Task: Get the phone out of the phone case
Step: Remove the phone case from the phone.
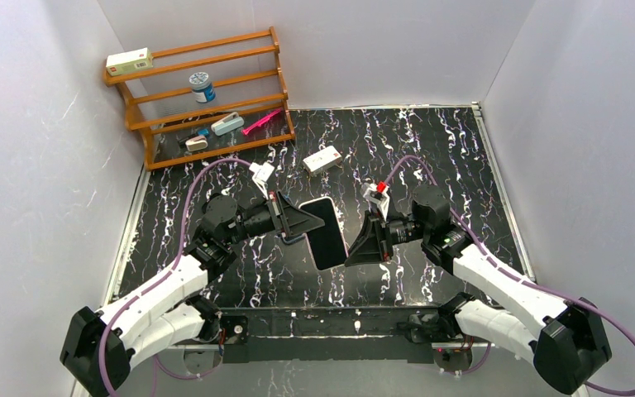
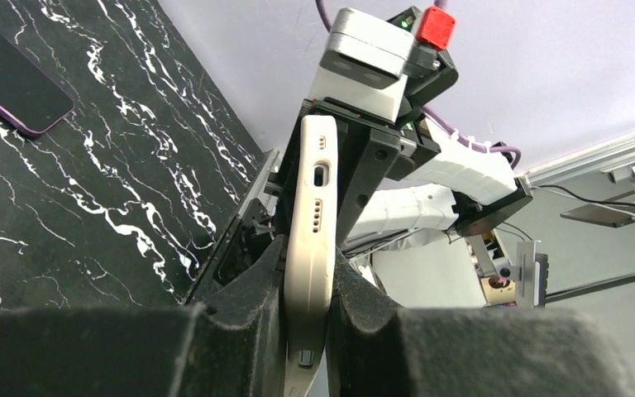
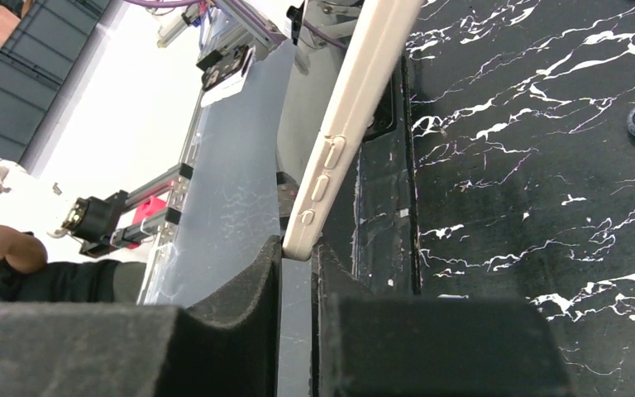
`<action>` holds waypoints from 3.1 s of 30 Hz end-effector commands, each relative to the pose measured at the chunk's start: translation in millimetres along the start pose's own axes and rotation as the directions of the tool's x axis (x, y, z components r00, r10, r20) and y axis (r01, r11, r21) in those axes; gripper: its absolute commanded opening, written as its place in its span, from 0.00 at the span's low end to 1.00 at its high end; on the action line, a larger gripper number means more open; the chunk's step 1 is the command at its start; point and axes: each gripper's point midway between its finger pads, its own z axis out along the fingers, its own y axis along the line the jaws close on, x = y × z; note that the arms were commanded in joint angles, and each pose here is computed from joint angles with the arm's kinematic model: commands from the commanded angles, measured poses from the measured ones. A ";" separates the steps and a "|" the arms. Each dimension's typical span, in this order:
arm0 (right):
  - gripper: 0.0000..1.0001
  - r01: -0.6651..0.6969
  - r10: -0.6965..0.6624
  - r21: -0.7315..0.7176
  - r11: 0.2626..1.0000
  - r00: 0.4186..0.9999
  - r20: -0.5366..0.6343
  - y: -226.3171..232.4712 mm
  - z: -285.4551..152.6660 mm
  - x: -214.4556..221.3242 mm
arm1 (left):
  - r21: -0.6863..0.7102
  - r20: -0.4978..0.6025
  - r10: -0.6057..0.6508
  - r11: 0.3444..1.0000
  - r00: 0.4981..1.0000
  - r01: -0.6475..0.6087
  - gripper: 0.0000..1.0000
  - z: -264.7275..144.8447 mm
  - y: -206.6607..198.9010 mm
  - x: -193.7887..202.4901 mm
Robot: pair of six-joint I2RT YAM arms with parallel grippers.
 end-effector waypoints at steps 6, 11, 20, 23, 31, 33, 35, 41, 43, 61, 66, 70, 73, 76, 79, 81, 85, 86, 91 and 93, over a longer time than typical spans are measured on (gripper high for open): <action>0.01 0.268 -0.268 -0.010 0.963 0.963 0.022 1.1 1.8 -13.2 | 0.125 -0.010 -0.019 0.992 1.000 0.021 0.00 -8.1 -39.8 -3.6; 0.01 0.448 -0.449 0.036 0.893 0.893 0.024 -7.1 0.0 -18.8 | 0.190 -0.048 -0.027 0.981 0.998 0.036 0.00 -14.1 -57.8 1.0; 0.01 0.636 -0.633 0.053 0.770 0.772 -0.067 -32.8 7.5 -35.0 | 0.284 -0.076 0.022 0.959 0.997 0.001 0.00 -30.6 -80.9 14.1; 0.01 0.687 -0.681 0.035 0.726 0.726 -0.097 -35.9 9.6 -38.4 | 0.336 -0.094 0.044 0.942 0.995 -0.010 0.00 -38.0 -92.7 21.7; 0.01 0.804 -0.793 0.000 0.595 0.588 -0.159 -31.1 20.2 -50.1 | 0.342 -0.116 0.037 0.940 0.993 0.005 0.00 -41.6 -92.3 28.6; 0.01 0.817 -0.797 0.014 0.576 0.566 -0.210 -36.6 23.4 -50.7 | 0.326 -0.121 0.023 0.945 0.992 0.018 0.00 -38.7 -86.1 29.7; 0.01 0.825 -0.790 0.027 0.565 0.550 -0.271 -44.0 26.8 -48.3 | 0.318 -0.125 0.016 0.948 0.992 0.025 0.00 -37.1 -82.6 30.6; 0.01 0.841 -0.802 0.135 0.524 0.541 -0.254 -54.7 29.3 -63.2 | 0.300 -0.101 0.010 0.954 0.995 0.020 0.00 -34.7 -76.0 28.8; 0.05 0.838 -0.809 0.204 0.507 0.544 -0.222 -53.7 26.0 -71.3 | 0.269 -0.082 0.001 0.963 0.997 0.022 0.00 -31.7 -66.9 27.6; 0.73 0.192 -0.323 0.467 0.863 0.920 0.219 -15.4 -11.7 -53.7 | -0.244 0.387 0.174 0.966 0.906 -0.081 0.00 -36.7 12.9 -59.5; 0.67 -0.164 0.016 0.351 0.922 0.922 0.387 -17.6 1.2 -47.1 | -0.221 0.468 0.112 0.975 0.877 -0.007 0.00 -40.6 18.1 -66.5; 0.55 -0.394 0.266 0.202 0.897 0.844 0.465 -24.9 11.9 -29.5 | -0.188 0.524 0.057 0.981 0.850 0.050 0.00 -44.7 24.5 -68.6; 0.50 -0.463 0.361 0.086 0.882 0.783 0.506 -20.2 12.2 -26.2 | -0.157 0.538 0.013 0.984 0.843 0.085 0.00 -45.2 28.5 -65.2; 0.48 -0.493 0.396 0.043 0.869 0.744 0.538 -18.7 8.9 -27.6 | -0.147 0.542 -0.004 0.984 0.840 0.099 0.00 -45.6 30.8 -63.4; 0.48 -0.515 0.415 0.026 0.857 0.720 0.556 -19.1 7.3 -30.2 | -0.119 0.552 -0.037 0.985 0.833 0.123 0.00 -46.4 31.7 -61.8; 0.48 -0.517 0.423 0.005 0.856 0.706 0.567 -17.2 6.3 -33.6 | -0.100 0.557 -0.066 0.984 0.828 0.146 0.00 -46.5 34.3 -59.6; 0.48 -0.517 0.421 -0.001 0.856 0.695 0.582 -17.7 6.6 -41.6 | -0.060 0.557 -0.111 0.983 0.823 0.173 0.00 -45.6 33.2 -57.8; 0.48 -0.518 0.421 -0.001 0.855 0.695 0.582 -18.2 7.5 -42.7 | -0.045 0.560 -0.119 0.984 0.820 0.173 0.00 -45.7 30.8 -58.7; 0.47 -0.501 0.416 -0.018 0.865 0.697 0.584 -16.3 10.8 -52.2 | -0.014 0.555 -0.138 0.984 0.820 0.176 0.00 -45.0 24.9 -59.0; 0.47 -0.498 0.417 -0.023 0.867 0.699 0.581 -16.2 12.3 -54.4 | -0.009 0.555 -0.142 0.984 0.820 0.177 0.00 -45.1 24.1 -58.9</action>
